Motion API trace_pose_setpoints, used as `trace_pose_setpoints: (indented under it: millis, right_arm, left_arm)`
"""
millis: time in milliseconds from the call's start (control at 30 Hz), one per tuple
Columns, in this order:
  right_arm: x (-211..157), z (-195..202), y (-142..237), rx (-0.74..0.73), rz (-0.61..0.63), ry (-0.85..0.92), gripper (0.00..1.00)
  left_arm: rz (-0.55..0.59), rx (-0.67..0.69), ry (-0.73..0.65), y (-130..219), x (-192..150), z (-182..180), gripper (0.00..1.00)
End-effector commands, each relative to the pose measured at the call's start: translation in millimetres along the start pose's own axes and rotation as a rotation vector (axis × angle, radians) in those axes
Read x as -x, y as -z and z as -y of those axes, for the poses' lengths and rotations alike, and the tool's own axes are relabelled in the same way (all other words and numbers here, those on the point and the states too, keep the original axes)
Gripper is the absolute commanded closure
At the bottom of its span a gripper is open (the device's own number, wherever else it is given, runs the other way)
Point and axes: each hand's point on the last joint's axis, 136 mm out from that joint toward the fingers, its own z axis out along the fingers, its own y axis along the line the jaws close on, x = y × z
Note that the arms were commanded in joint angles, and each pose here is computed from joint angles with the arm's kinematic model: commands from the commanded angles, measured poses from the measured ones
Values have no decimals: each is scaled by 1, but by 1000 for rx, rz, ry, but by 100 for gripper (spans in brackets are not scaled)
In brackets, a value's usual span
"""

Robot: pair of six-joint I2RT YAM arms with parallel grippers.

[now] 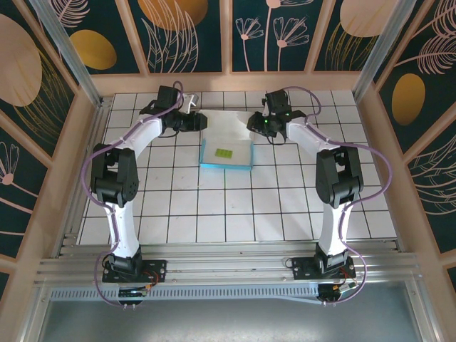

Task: Fold the paper box

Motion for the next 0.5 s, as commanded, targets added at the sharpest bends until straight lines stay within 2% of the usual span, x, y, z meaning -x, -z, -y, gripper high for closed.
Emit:
trace_pose_setpoints:
  millis: [0, 467]
  right_arm:
    - [-13, -4, 4, 9, -5, -16, 72]
    - [-33, -5, 7, 38, 11, -56, 75]
  left_arm:
    - [28, -42, -5, 11, 2, 20, 63]
    - [52, -112, 29, 17, -10, 32, 63]
